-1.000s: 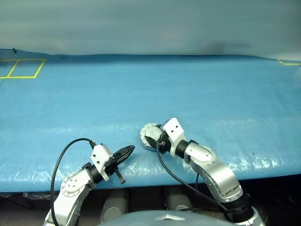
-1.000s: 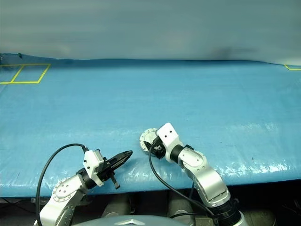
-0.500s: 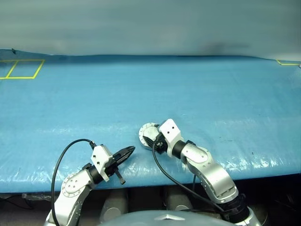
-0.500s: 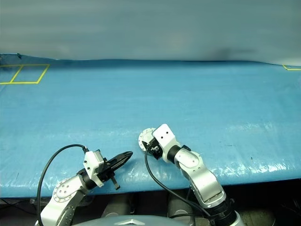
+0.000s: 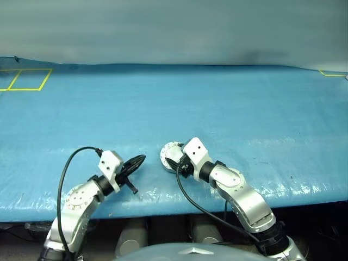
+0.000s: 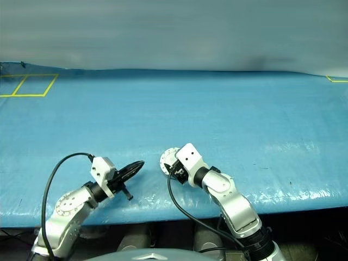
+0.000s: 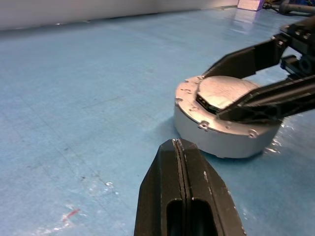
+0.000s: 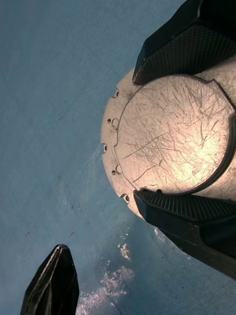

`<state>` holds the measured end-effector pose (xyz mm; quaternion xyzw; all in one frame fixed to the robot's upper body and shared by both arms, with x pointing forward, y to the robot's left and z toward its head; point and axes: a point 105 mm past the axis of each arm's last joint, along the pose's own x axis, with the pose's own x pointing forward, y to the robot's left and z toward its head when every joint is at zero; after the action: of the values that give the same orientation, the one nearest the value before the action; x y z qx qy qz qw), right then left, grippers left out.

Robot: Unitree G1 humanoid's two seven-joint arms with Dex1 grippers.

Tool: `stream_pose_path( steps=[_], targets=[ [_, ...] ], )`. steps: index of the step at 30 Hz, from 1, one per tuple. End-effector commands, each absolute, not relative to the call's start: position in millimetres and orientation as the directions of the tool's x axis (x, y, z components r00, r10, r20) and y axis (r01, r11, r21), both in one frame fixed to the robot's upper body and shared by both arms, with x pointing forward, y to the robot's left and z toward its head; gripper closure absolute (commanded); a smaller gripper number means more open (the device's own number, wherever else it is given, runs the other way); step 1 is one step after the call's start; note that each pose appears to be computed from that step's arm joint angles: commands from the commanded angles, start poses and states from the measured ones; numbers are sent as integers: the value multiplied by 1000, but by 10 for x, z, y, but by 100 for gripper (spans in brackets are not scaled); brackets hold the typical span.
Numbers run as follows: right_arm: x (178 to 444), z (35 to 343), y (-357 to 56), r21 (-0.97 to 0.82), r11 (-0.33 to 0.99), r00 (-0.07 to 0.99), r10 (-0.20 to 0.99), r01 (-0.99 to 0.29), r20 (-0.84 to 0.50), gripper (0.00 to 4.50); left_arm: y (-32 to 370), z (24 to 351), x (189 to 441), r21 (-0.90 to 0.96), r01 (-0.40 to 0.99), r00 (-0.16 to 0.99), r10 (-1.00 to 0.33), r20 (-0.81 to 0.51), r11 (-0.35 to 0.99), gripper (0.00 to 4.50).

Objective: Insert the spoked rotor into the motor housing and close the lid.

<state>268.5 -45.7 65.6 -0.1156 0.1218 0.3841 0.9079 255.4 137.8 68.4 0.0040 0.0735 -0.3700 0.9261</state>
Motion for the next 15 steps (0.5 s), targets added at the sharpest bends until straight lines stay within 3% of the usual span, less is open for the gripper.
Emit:
stream_pose_path(
  steps=[1,6,15],
  targets=[
    [2674,566,-449,-98,678,666,666,-728,-337,146,1259,878,2684,-143,695,689,-709,-149,705,450],
    [2690,546,-430,-92,680,666,668,-728,-333,146,1007,1033,2896,-325,719,594,-786,-172,615,450],
    [2700,539,-455,-90,694,680,658,-714,-325,146,847,985,3049,-300,750,516,-805,-293,589,450]
  ],
)
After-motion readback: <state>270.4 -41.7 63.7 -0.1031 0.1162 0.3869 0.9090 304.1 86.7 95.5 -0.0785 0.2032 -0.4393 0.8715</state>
